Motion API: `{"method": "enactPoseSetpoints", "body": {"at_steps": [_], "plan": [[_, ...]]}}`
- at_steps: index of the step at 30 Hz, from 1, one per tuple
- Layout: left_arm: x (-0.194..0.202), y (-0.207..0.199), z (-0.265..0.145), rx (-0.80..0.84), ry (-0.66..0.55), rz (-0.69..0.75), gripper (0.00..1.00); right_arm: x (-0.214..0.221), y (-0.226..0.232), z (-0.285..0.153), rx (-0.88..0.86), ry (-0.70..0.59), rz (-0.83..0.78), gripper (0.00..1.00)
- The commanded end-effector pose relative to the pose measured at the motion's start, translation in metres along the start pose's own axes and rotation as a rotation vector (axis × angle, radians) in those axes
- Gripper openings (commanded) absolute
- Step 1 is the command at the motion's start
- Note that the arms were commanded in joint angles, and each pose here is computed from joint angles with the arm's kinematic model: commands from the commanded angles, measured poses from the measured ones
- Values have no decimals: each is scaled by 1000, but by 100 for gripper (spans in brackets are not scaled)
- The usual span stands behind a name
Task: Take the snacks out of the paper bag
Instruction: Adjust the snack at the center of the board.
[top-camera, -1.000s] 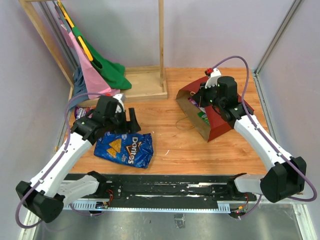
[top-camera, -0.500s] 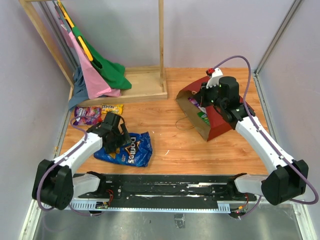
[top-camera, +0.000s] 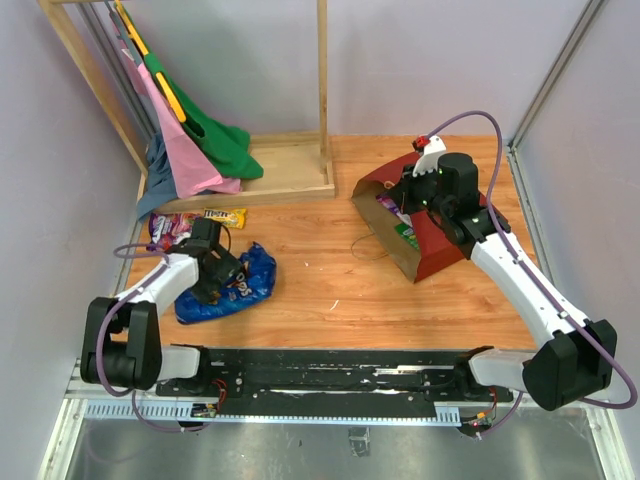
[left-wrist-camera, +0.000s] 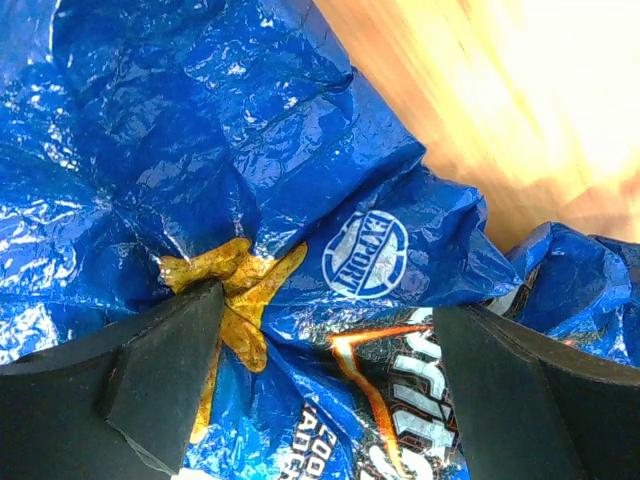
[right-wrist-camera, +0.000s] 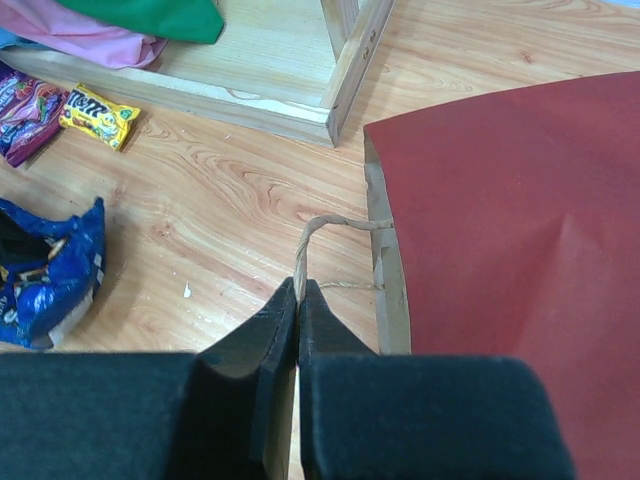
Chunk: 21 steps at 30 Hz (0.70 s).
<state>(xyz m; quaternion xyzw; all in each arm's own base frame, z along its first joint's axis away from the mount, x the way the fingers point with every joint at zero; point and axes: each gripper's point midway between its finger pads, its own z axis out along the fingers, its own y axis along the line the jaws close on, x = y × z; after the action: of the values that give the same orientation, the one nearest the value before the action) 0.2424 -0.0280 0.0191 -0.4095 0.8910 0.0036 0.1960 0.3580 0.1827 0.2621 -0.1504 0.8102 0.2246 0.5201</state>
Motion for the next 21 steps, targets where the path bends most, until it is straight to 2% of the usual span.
{"method": "enactPoseSetpoints", "body": {"at_steps": [1,4,6,10,12,14,19,21], "plan": [[-23,50,15,-162,-110,-109,92,-13,10,-6,-21,-39,-29,3],[-52,50,1,-163,-209,-171,93,-13,10,-6,-22,-38,-25,4],[-71,33,-14,-89,-264,-162,95,-12,11,-6,-26,-38,-23,4],[-100,-30,-68,248,-333,-1,98,-13,12,-4,-34,-37,-19,4],[-99,-54,-98,405,-348,118,98,-13,13,-3,-37,-37,-13,4],[-83,-64,-111,490,-314,186,97,-12,14,-2,-43,-36,-7,4],[-5,-63,-88,565,-93,243,64,-10,19,5,-73,-29,15,3],[18,-56,-70,554,-32,241,58,-9,22,7,-84,-26,18,3]]}}
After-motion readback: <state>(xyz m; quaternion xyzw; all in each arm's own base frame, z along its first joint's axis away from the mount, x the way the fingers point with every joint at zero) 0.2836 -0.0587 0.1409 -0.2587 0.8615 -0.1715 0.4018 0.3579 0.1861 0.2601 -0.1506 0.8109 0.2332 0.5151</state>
